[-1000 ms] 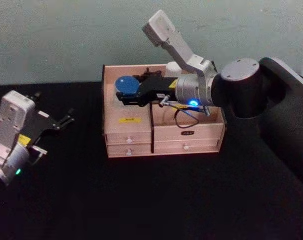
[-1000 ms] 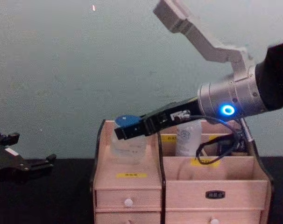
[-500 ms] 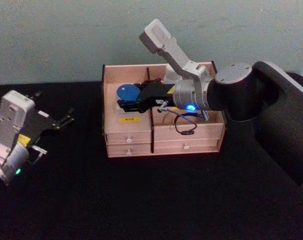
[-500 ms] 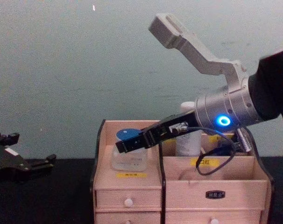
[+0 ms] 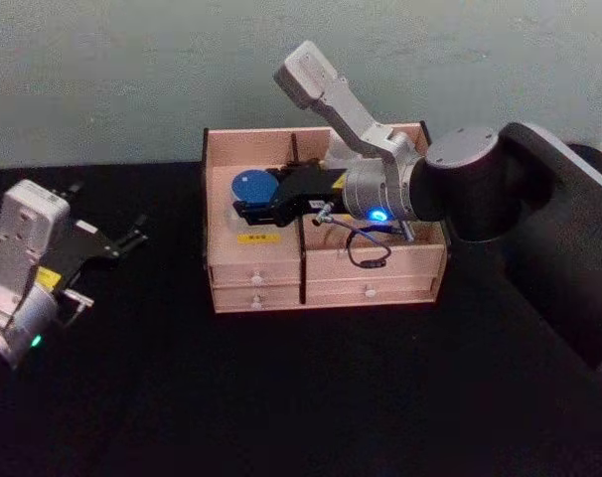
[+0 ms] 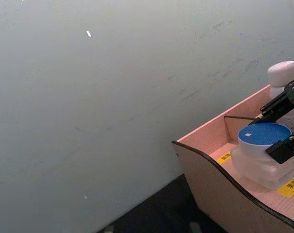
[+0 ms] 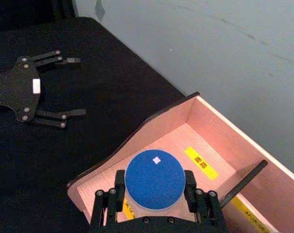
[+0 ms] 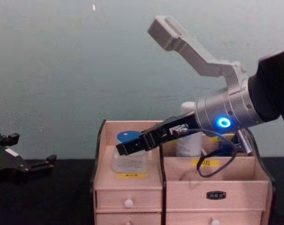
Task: Pick up the facial cleanser and watermelon frost from the table and place them into the tiered storage box.
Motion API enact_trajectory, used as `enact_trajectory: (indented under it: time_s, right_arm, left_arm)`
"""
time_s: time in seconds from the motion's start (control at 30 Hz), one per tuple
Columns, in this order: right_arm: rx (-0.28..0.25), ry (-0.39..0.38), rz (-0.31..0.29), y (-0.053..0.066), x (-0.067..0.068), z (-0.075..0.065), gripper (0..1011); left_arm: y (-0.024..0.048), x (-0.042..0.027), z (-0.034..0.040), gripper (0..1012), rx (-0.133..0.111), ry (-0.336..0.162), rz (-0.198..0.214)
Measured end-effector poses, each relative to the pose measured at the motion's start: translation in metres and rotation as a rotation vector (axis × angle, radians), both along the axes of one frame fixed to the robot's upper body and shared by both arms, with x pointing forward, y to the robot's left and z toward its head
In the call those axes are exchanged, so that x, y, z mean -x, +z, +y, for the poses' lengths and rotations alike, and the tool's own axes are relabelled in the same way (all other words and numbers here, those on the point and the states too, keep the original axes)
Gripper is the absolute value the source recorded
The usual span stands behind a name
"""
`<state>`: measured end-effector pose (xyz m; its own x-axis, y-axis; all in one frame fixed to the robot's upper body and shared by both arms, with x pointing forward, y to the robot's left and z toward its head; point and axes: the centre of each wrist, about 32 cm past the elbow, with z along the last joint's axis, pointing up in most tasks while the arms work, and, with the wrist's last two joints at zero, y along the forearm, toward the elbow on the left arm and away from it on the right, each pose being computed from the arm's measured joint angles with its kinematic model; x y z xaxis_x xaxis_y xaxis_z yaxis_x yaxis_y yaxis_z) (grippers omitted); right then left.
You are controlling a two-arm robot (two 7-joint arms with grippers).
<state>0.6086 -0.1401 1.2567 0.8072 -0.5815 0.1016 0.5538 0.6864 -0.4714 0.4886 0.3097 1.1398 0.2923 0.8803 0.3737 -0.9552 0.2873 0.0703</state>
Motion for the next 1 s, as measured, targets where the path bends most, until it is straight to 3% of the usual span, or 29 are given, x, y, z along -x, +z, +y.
enact_trajectory:
  time_s: [0.13, 0.47, 1.0]
  right_arm:
    - [-0.001, 0.000, 0.000, 0.0001, 0.0000, -0.0001, 756]
    - [-0.004, 0.001, 0.000, 0.0002, 0.0000, -0.0005, 1000]
    - [-0.014, 0.003, -0.006, 0.0007, 0.0006, -0.0012, 1000]
  left_arm:
    - [0.0000, 0.0000, 0.0000, 1001, 0.000, 0.000, 0.000]
    - [0.0000, 0.0000, 0.0000, 1001, 0.000, 0.000, 0.000]
    - [0.0000, 0.0000, 0.0000, 1001, 0.000, 0.000, 0.000]
